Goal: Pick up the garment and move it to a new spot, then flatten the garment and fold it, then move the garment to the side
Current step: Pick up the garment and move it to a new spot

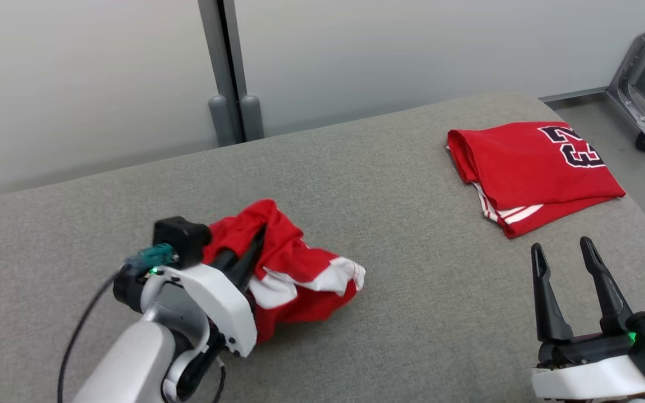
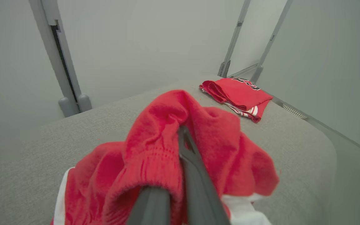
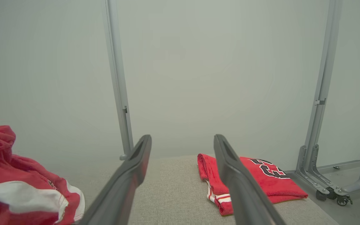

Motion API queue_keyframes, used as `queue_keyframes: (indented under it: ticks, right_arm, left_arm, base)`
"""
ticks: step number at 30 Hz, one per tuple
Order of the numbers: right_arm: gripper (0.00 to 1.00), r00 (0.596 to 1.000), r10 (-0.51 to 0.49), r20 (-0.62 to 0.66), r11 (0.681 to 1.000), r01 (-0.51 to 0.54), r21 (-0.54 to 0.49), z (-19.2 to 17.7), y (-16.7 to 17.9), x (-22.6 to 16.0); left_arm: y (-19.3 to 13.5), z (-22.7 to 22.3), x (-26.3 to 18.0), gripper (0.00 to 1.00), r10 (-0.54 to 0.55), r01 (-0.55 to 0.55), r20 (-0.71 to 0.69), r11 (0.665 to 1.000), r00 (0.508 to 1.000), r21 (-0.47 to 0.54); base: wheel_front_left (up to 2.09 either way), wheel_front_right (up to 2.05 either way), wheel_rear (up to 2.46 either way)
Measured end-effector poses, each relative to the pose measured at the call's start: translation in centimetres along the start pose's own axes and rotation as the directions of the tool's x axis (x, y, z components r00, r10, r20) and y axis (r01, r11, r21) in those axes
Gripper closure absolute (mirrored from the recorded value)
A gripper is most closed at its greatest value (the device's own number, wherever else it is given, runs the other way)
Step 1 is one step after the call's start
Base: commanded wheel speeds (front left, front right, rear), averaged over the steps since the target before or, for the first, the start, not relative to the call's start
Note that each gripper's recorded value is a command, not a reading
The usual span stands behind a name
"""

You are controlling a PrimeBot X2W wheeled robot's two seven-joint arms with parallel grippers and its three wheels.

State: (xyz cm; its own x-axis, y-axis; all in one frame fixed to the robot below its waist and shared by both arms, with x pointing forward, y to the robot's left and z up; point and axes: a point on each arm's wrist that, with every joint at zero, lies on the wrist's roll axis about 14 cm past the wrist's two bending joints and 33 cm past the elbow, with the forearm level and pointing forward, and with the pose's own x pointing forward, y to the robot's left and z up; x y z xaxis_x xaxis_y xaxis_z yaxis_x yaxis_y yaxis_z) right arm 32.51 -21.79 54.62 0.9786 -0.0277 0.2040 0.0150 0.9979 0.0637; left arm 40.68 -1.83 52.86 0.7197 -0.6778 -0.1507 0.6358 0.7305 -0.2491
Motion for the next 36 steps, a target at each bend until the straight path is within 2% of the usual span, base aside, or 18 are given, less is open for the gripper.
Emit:
queue_keyframes:
  ticks: [1,5,9,10,17,21,25,28,33,36]
  right_arm:
    - [0.00,1.000,-0.004,-0.005,1.000,0.004,-0.001,-0.1,-0.1,0.0]
    - [0.00,1.000,-0.010,-0.025,1.000,0.010,0.001,-0.8,-0.1,0.8]
    - [0.00,0.999,0.001,-0.054,1.000,-0.001,0.005,-1.9,0.4,1.9]
    - [0.00,0.998,0.001,-0.059,1.000,-0.001,0.005,-2.2,0.4,2.2]
    - [0.00,0.995,0.024,-0.095,1.000,-0.023,0.015,-3.7,1.1,3.3]
    - [0.00,0.995,0.057,-0.087,0.998,-0.055,0.029,-3.6,2.2,3.5]
    - [0.00,0.992,0.097,-0.078,0.995,-0.094,0.043,-3.3,3.5,3.1]
    - [0.00,0.989,0.133,-0.061,0.990,-0.130,0.056,-2.8,4.6,2.9]
    - [0.00,0.984,0.176,-0.038,0.983,-0.173,0.065,-2.0,5.9,2.4]
    - [0.00,0.981,0.191,-0.034,0.980,-0.188,0.068,-1.9,6.3,2.2]
  left_arm:
    - [-0.3,-1.0,0.3,1.00,-0.005,0.006,-0.026,0.999,1.000,0.035]
    - [-1.7,-6.0,1.9,1.00,-0.029,0.028,-0.119,1.000,0.993,-0.012]
    - [-1.5,-8.4,4.1,1.00,-0.017,0.010,-0.147,0.999,0.989,-0.043]
    - [-1.4,-8.7,4.7,0.00,-0.014,0.008,-0.148,0.999,0.989,-0.039]
    - [-1.1,-7.9,6.5,0.00,-0.023,0.019,-0.085,0.999,0.996,-0.050]
    - [-0.7,-5.6,5.8,0.00,0.003,-0.003,0.004,0.998,1.000,-0.062]
    - [-0.4,-4.3,3.6,0.00,0.053,-0.045,0.062,0.992,0.997,-0.122]
    - [0.8,-5.4,1.0,0.00,0.123,-0.119,0.022,0.983,0.992,-0.141]
    - [2.0,-9.5,-4.6,0.00,0.207,-0.228,-0.123,0.953,0.971,-0.198]
    - [2.5,-10.1,-7.5,0.00,0.264,-0.289,-0.139,0.932,0.955,-0.218]
  base:
    - [0.00,0.00,0.00]
    - [0.00,0.00,0.00]
    - [0.00,0.00,0.00]
    - [0.00,0.00,0.00]
    - [0.00,0.00,0.00]
    - [0.00,0.00,0.00]
    - [0.00,0.00,0.00]
    - [0.00,0.00,0.00]
    - [0.00,0.00,0.00]
    - [0.00,0.00,0.00]
